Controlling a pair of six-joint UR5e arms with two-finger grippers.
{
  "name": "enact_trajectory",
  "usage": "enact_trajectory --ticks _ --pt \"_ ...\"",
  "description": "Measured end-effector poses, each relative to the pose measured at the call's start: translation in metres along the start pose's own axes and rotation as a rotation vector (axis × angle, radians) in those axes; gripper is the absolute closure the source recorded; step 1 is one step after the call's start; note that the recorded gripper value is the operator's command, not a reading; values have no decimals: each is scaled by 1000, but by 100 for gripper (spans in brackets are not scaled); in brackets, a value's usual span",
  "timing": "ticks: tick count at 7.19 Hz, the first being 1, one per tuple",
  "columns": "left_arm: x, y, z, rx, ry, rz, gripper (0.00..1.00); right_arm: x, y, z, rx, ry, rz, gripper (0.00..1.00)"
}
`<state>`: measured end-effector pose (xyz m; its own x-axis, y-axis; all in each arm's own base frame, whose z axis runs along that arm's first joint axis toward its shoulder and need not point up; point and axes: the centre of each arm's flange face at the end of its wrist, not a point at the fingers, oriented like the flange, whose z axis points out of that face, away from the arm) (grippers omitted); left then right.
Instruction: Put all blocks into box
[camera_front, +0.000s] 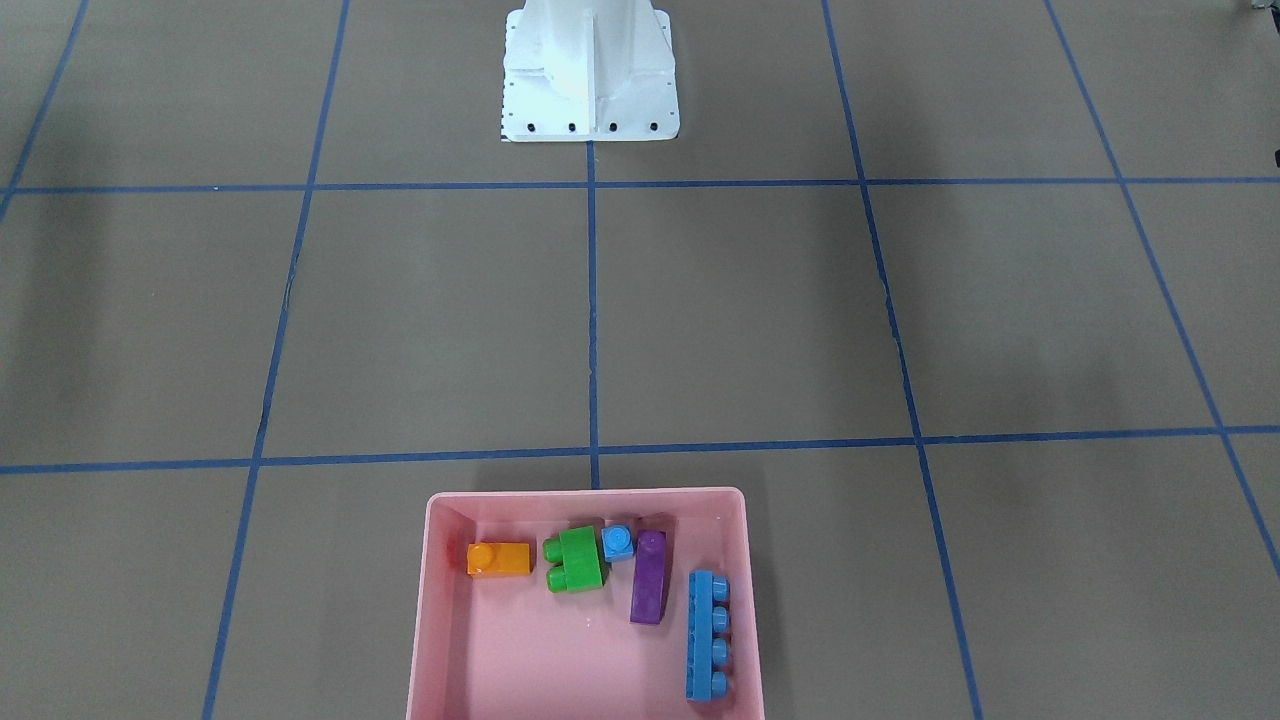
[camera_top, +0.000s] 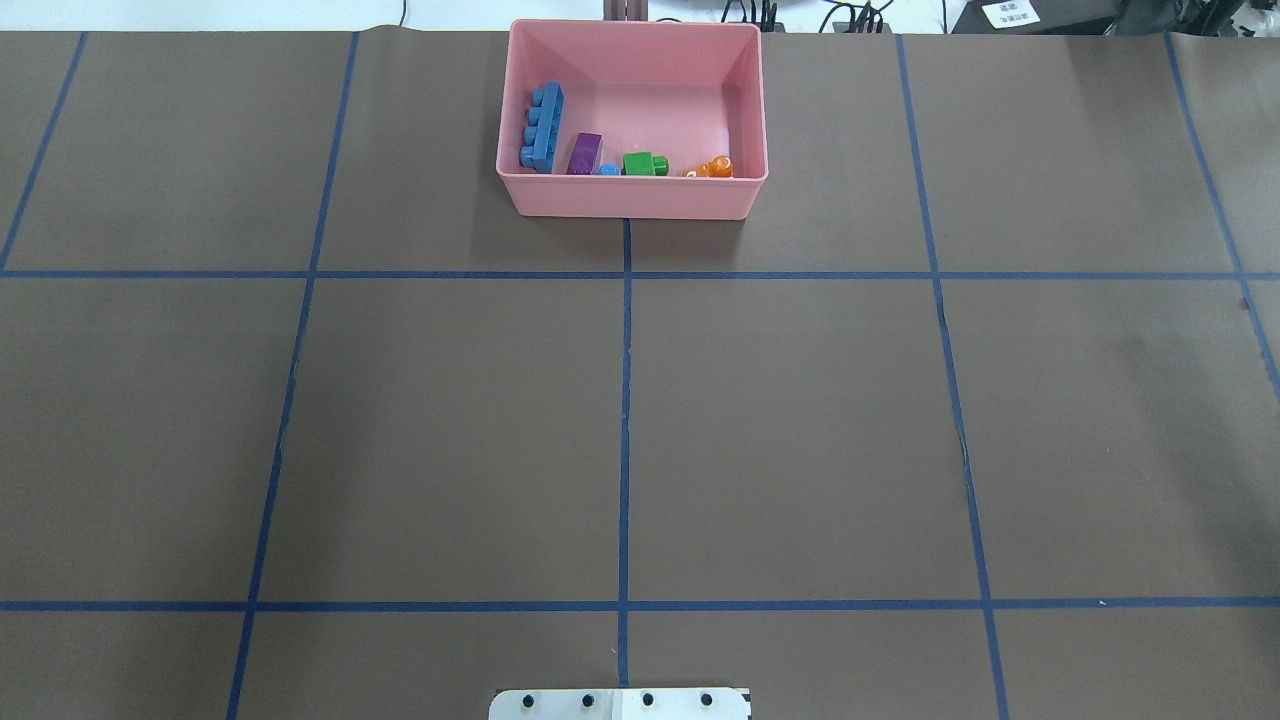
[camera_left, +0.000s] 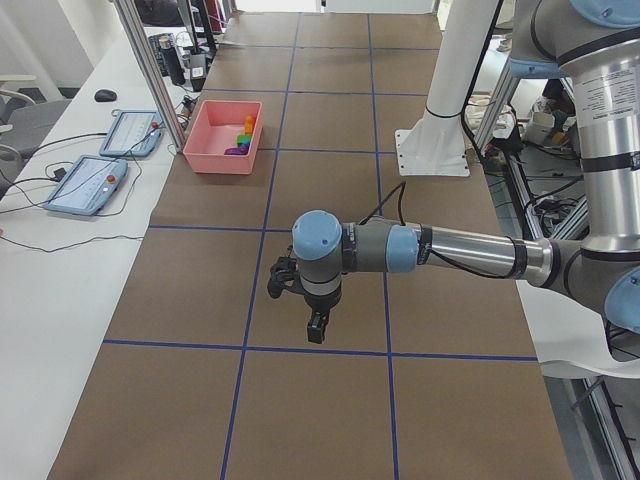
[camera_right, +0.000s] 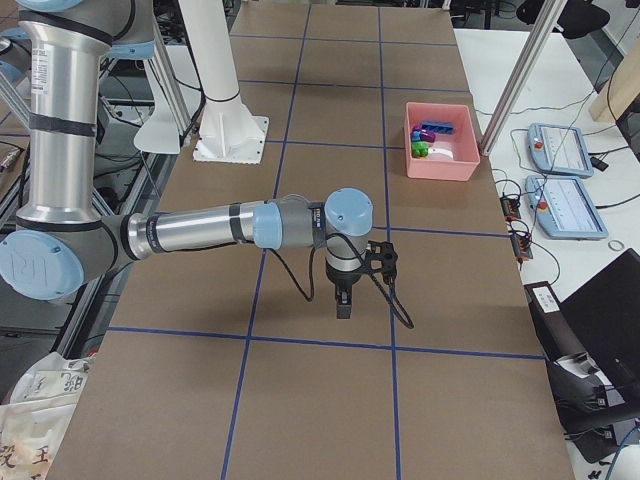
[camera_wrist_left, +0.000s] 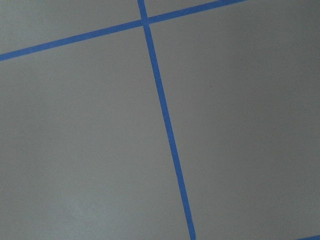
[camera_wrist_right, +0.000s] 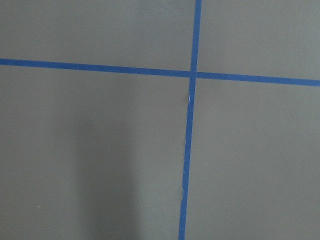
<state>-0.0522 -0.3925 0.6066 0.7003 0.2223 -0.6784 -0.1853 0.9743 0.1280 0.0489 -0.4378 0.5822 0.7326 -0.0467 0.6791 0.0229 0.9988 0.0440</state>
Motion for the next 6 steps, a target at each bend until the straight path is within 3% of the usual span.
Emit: enact_trajectory --ticks 6 --pt "-10 -5 14 23 39 15 0 8 3 9 -19 -1 18 0"
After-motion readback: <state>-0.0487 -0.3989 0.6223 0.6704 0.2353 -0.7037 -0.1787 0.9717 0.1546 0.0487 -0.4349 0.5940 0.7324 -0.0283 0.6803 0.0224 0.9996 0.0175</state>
